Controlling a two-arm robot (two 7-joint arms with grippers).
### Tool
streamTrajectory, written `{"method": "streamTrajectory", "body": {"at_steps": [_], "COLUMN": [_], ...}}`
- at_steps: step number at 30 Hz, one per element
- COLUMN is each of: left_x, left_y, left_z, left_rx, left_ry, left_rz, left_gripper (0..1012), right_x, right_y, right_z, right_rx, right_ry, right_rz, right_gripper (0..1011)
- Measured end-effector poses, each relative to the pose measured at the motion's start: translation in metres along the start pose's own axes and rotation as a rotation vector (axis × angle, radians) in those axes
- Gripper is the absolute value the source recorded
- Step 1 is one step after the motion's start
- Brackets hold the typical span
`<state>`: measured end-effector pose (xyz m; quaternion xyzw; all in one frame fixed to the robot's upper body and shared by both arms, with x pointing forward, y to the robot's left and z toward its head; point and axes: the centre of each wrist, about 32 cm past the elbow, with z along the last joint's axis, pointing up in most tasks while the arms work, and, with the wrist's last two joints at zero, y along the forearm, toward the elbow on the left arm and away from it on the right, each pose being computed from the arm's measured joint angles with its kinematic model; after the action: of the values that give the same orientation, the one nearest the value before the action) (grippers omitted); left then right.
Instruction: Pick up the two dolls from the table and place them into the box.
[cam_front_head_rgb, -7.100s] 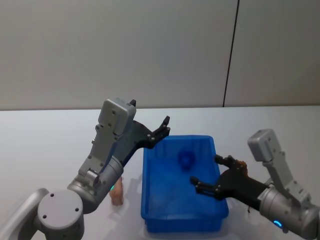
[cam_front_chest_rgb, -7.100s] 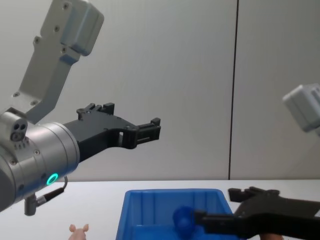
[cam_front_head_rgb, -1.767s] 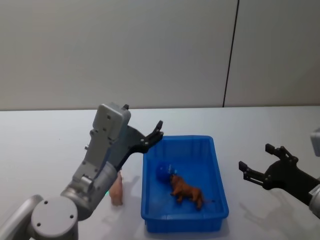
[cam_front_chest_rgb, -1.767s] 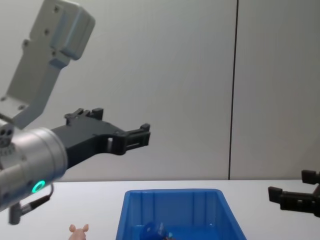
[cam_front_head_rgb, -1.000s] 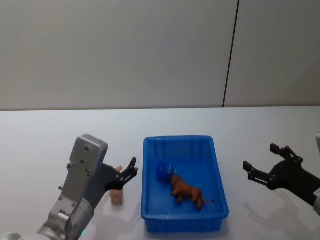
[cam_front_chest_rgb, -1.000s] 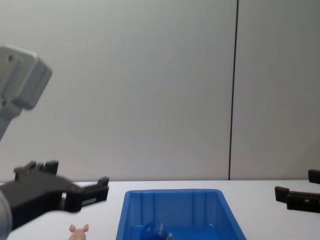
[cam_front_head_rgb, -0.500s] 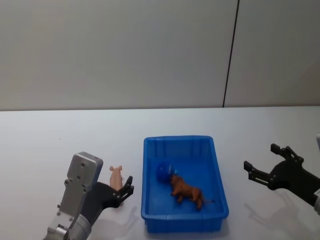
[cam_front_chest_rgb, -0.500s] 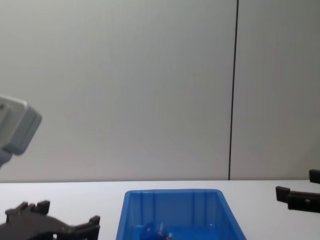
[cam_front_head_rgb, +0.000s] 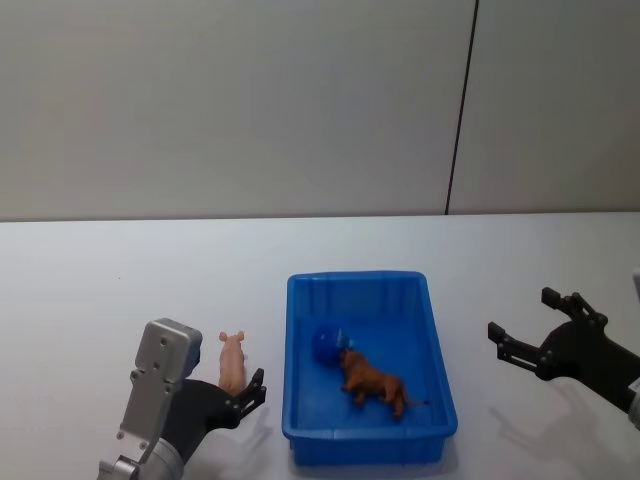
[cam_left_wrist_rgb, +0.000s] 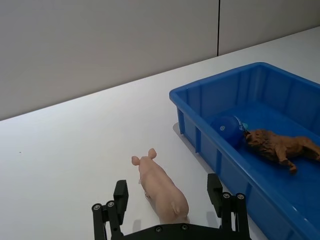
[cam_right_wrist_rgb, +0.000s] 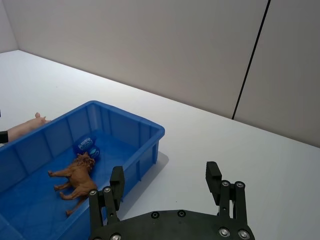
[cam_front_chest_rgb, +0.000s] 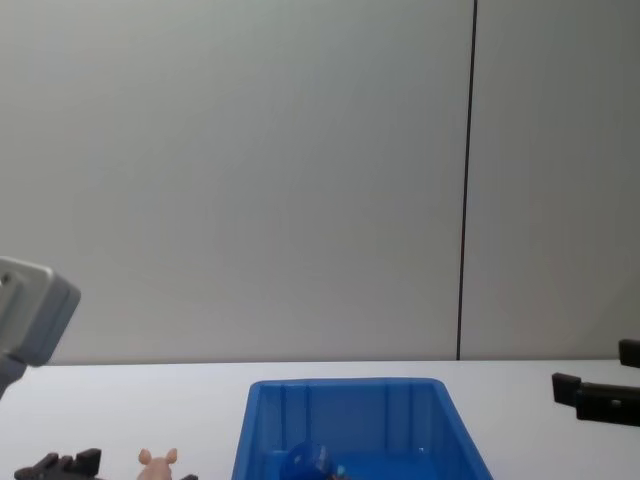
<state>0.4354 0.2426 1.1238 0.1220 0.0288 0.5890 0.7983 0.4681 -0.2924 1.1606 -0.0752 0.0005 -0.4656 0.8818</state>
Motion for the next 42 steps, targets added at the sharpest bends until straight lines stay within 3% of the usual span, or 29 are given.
{"method": "streamTrajectory", "body": {"at_steps": [11,14,21,27,33,36,42], "left_x": [0.0059,0.0071,0.0107,0.0137,0.0168,0.0184,0.0227], "left_y": [-0.0100,-0.0121,-0.0180,-0.0209,-0.0227,-0.0231,-0.0239], "left_z": [-0.0110,-0.0129,-0.0163,-0.0175,-0.0149,-0.0122,0.0010], "left_rx": [0.026,0.031,0.041,0.048,0.050,0.045,0.011], "left_ry": [0.014,0.015,0.013,0.005,-0.011,-0.021,-0.051], "left_rz": [-0.016,-0.019,-0.029,-0.036,-0.044,-0.045,-0.044], "left_gripper": [1001,954,782,563,404,397,397], "right_x": [0.000,0.000,0.000,0.000,0.000,0.000,0.000], "right_y": [0.000,0.000,0.000,0.000,0.000,0.000,0.000], "right_z": [0.000,0.000,0.000,0.000,0.000,0.000,0.000], "right_rx": [0.000,0.000,0.000,0.000,0.000,0.000,0.000], "right_ry": [0.000,0.000,0.000,0.000,0.000,0.000,0.000], "right_rz": [0.000,0.000,0.000,0.000,0.000,0.000,0.000], "right_gripper": [1001,1001,1001,1001,1001,1001,1001]}}
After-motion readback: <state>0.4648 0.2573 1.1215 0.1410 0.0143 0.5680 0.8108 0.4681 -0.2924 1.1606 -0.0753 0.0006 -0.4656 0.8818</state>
